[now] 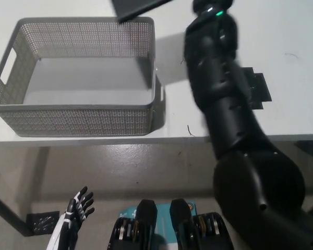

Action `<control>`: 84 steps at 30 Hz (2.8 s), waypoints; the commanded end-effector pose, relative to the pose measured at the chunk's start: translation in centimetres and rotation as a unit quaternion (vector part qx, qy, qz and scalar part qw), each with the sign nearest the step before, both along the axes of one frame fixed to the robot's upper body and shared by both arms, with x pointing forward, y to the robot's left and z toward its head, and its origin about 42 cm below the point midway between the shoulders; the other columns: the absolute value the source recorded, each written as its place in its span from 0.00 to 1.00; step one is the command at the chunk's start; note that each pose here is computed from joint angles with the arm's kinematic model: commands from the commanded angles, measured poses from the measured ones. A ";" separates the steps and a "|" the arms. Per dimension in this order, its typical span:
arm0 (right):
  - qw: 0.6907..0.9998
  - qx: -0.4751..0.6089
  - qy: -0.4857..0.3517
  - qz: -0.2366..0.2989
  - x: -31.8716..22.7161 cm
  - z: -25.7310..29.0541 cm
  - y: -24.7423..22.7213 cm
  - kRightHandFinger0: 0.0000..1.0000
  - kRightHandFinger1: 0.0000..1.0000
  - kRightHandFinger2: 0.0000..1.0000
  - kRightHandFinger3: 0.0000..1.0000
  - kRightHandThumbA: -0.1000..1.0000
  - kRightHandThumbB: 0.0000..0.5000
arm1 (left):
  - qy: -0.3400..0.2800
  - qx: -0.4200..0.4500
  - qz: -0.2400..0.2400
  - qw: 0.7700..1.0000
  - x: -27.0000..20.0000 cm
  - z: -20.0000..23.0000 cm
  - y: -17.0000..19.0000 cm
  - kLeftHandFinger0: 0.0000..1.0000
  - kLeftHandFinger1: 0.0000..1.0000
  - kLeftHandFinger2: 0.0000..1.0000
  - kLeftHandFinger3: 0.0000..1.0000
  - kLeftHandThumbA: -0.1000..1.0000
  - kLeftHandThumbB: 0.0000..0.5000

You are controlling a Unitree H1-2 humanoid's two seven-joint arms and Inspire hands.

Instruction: A notebook is kept standing on the table on the right hand side and a container is kept on the left hand side and the robot uses its right hand to grab the notebook and places it in the container

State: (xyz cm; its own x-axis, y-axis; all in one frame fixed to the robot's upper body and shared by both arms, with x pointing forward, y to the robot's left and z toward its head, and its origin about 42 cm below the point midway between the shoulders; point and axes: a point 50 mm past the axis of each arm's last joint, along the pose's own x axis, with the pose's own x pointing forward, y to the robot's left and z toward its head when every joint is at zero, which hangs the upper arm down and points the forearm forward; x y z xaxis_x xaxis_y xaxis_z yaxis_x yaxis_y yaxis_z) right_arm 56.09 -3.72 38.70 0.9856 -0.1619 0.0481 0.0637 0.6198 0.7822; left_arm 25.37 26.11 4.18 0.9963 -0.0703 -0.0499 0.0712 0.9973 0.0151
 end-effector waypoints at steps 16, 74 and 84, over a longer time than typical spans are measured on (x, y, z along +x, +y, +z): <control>0.958 -0.281 -0.045 0.023 -2.7 0.2 9.5 0.00 0.11 0.61 0.73 0.00 0.17 | -0.020 0.003 -0.023 1.000 0.5 1.1 -0.2 1.00 1.00 1.00 1.00 1.00 0.57; 0.772 -0.403 -0.489 -0.044 -26.4 0.3 -15.2 1.00 1.00 1.00 1.00 1.00 0.95 | -0.005 0.027 -0.046 0.999 0.7 1.3 -0.1 1.00 1.00 1.00 1.00 1.00 0.49; 0.856 -0.414 -0.309 0.017 -31.2 -16.8 -14.2 1.00 1.00 1.00 1.00 1.00 0.84 | -0.016 0.016 -0.036 0.999 1.3 1.5 -0.3 1.00 1.00 1.00 1.00 1.00 0.52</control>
State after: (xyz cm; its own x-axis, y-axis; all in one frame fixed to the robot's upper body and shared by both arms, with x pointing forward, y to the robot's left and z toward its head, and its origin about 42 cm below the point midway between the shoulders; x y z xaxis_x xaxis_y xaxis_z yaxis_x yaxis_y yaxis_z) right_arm 39.15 -17.79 19.50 0.9302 0.1082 0.3509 -0.1388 0.9883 0.0631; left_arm 25.81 25.62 3.89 0.9863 -0.1224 -0.1108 0.1257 0.9918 0.0233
